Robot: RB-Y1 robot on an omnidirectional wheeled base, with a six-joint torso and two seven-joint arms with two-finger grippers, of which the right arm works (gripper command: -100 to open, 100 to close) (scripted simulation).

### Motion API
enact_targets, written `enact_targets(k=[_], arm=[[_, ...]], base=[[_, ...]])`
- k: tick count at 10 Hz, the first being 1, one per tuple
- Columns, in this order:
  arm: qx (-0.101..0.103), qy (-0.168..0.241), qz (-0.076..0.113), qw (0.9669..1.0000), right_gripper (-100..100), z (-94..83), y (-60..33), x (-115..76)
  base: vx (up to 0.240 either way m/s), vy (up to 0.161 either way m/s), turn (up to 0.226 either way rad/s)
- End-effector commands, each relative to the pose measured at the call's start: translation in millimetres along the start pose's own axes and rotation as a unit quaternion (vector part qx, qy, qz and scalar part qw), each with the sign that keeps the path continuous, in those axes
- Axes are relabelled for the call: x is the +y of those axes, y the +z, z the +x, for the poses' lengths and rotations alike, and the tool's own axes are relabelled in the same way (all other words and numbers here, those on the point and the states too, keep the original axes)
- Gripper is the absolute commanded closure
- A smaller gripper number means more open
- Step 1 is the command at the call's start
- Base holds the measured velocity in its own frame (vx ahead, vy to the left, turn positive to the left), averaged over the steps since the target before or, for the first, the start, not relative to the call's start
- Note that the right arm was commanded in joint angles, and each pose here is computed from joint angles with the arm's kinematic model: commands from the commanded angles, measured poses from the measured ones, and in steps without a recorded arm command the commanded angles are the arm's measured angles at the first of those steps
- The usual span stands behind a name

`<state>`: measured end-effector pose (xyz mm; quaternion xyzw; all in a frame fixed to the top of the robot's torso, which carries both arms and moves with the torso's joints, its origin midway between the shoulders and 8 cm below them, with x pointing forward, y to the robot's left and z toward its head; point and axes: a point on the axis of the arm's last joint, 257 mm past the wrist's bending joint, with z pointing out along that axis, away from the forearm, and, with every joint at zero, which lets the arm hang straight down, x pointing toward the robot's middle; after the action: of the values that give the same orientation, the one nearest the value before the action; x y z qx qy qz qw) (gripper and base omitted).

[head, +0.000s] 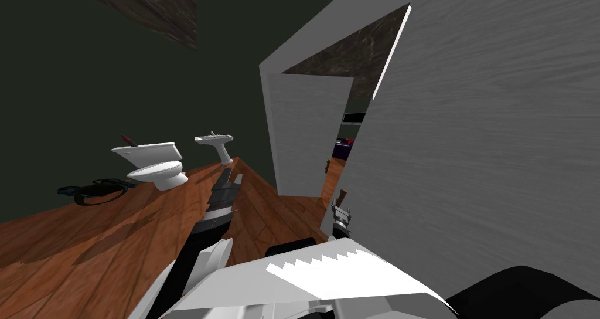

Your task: Push the door open

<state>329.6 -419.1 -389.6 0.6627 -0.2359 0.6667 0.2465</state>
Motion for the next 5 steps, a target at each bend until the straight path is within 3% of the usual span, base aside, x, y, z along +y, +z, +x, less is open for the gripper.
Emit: enact_targets(k=[1, 3, 4, 5], arm=[[0.000, 0.000, -0.002, 1.0000, -100, -0.8, 0.6, 2.6], [0.000, 0.000, -0.002, 1.0000, -100, -1.3, 0.7, 3.0], [0.000, 0.000, -0.002, 1.0000, 100, -1.3, 0.7, 3.0], [0.000, 0.000, -0.002, 1.0000, 100, -1.3, 0.7, 3.0]], base=[[0.146, -0.110, 0.025], [0.120, -0.098, 0.018], [-0.013, 0.009, -0.007], [-0.027, 0.021, -0.011]])
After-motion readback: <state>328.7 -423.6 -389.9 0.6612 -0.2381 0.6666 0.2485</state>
